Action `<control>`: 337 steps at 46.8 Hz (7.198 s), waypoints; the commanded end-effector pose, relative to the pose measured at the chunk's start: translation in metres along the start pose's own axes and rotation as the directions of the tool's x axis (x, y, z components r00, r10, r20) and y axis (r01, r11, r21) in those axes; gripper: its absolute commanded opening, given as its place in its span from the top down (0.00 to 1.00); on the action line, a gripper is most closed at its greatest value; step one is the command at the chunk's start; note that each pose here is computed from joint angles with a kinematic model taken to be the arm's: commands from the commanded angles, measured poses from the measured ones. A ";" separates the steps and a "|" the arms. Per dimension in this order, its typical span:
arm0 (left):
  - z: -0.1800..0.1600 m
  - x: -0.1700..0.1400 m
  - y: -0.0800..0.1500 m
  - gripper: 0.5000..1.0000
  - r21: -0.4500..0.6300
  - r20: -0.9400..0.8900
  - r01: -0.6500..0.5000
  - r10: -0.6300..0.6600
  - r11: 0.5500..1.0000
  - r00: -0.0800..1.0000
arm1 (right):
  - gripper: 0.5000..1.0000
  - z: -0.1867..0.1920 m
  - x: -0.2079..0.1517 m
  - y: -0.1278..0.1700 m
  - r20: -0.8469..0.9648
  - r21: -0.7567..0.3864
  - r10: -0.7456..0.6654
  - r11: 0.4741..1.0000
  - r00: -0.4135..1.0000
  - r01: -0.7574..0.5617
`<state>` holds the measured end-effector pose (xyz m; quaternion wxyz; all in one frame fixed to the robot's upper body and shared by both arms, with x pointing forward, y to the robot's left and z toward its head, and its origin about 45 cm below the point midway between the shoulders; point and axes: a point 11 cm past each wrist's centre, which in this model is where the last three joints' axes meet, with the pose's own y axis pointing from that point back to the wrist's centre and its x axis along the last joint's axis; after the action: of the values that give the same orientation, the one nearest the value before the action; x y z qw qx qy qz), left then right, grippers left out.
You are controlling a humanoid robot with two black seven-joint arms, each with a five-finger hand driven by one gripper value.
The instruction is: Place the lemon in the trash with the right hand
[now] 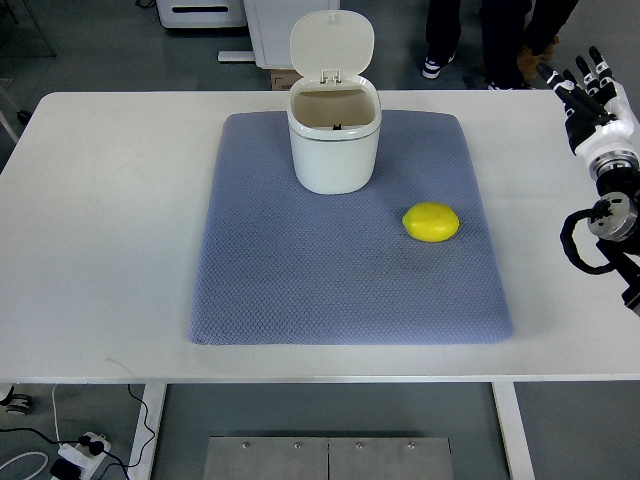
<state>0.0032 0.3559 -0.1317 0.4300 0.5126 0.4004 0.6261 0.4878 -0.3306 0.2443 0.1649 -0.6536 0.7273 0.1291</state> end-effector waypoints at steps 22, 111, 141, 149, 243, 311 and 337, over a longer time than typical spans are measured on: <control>-0.001 -0.002 0.000 0.00 -0.001 0.006 0.015 -0.015 1.000 1.000 | 0.00 0.007 0.002 0.003 -0.006 -0.009 0.019 1.000 1.000 -0.019; -0.001 -0.002 0.000 0.00 -0.001 0.006 0.013 -0.013 1.000 1.000 | 0.00 -0.046 0.006 0.030 -0.678 -0.176 -0.345 0.934 0.649 0.312; -0.001 -0.002 0.000 0.00 0.000 0.005 0.013 -0.013 1.000 1.000 | 0.00 -0.018 -0.043 0.064 -0.765 -0.621 -0.632 0.674 -0.121 0.400; -0.001 -0.002 0.000 0.00 -0.001 0.006 0.013 -0.013 1.000 1.000 | 0.00 -0.013 -0.057 0.061 -0.731 -0.676 -0.649 0.647 -0.212 0.352; -0.001 -0.002 0.000 0.00 -0.001 0.006 0.013 -0.013 1.000 1.000 | 0.60 0.064 -0.089 0.083 -0.707 -0.703 -0.697 0.675 -0.119 0.225; -0.001 -0.002 0.000 0.00 -0.001 0.006 0.015 -0.015 1.000 1.000 | 1.00 -0.123 -0.059 0.044 -0.799 -0.568 -0.600 0.766 0.020 0.300; -0.001 -0.002 0.000 0.00 -0.001 0.006 0.013 -0.013 1.000 1.000 | 1.00 -0.102 -0.160 0.035 -0.768 -0.581 -0.641 0.698 0.003 0.420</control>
<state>0.0025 0.3539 -0.1322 0.4354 0.5114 0.4027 0.6219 0.4578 -0.2369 0.4036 -0.3350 -0.8219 0.3557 -0.2929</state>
